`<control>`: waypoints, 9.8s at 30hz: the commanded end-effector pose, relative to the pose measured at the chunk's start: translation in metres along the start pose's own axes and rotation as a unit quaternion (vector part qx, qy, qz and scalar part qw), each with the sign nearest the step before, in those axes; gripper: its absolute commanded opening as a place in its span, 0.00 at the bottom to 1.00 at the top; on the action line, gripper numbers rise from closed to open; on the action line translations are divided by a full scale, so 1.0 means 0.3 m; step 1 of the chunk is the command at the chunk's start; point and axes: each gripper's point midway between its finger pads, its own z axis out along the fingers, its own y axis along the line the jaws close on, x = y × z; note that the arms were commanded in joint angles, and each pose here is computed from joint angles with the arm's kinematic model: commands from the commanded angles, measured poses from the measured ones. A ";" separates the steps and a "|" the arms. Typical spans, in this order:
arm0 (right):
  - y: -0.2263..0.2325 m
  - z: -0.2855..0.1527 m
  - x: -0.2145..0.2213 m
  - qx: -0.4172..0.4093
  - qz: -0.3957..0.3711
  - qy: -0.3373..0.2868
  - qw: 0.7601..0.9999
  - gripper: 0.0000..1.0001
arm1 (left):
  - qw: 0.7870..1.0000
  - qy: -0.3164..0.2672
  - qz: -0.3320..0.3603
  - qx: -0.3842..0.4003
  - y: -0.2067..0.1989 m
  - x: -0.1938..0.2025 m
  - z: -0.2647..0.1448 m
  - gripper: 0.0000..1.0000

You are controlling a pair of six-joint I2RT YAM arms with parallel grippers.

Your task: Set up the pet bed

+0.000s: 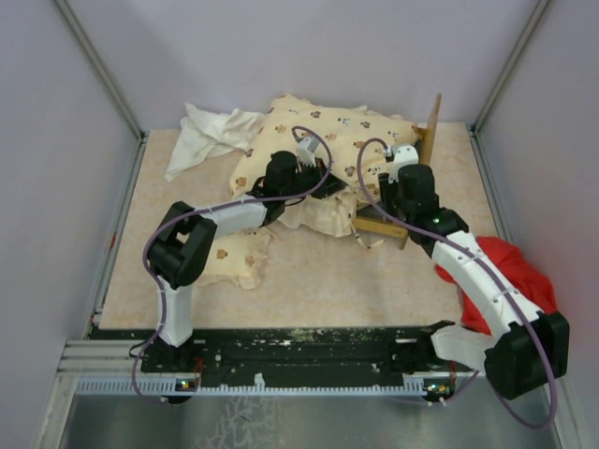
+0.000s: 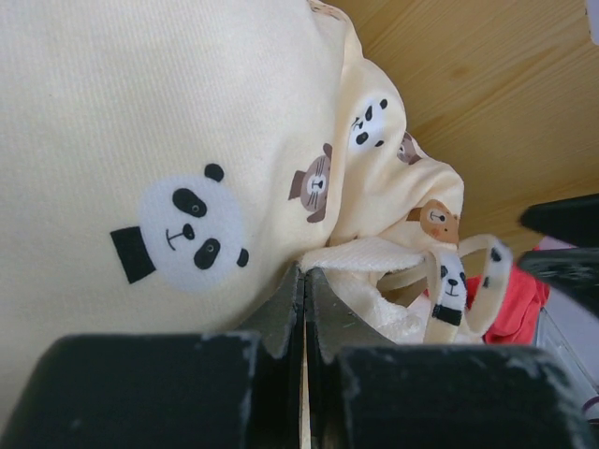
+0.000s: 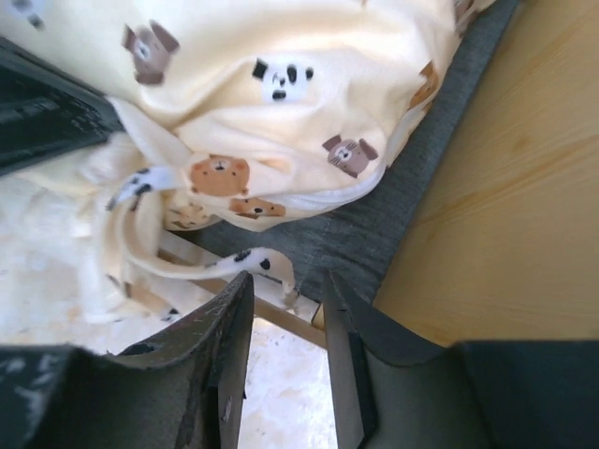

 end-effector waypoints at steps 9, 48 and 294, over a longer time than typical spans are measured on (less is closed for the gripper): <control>-0.124 -0.201 -0.146 0.088 0.054 -0.012 0.995 0.44 | 1.000 -0.017 0.017 0.000 -0.006 -0.015 0.003 0.00; -0.257 -0.221 -0.153 0.196 0.084 -0.046 0.976 0.41 | 0.999 -0.022 0.041 -0.004 -0.018 -0.033 0.020 0.00; -0.045 0.127 0.421 0.080 0.481 -0.023 0.873 0.00 | 0.990 0.050 0.070 0.111 -0.263 0.393 -0.154 0.33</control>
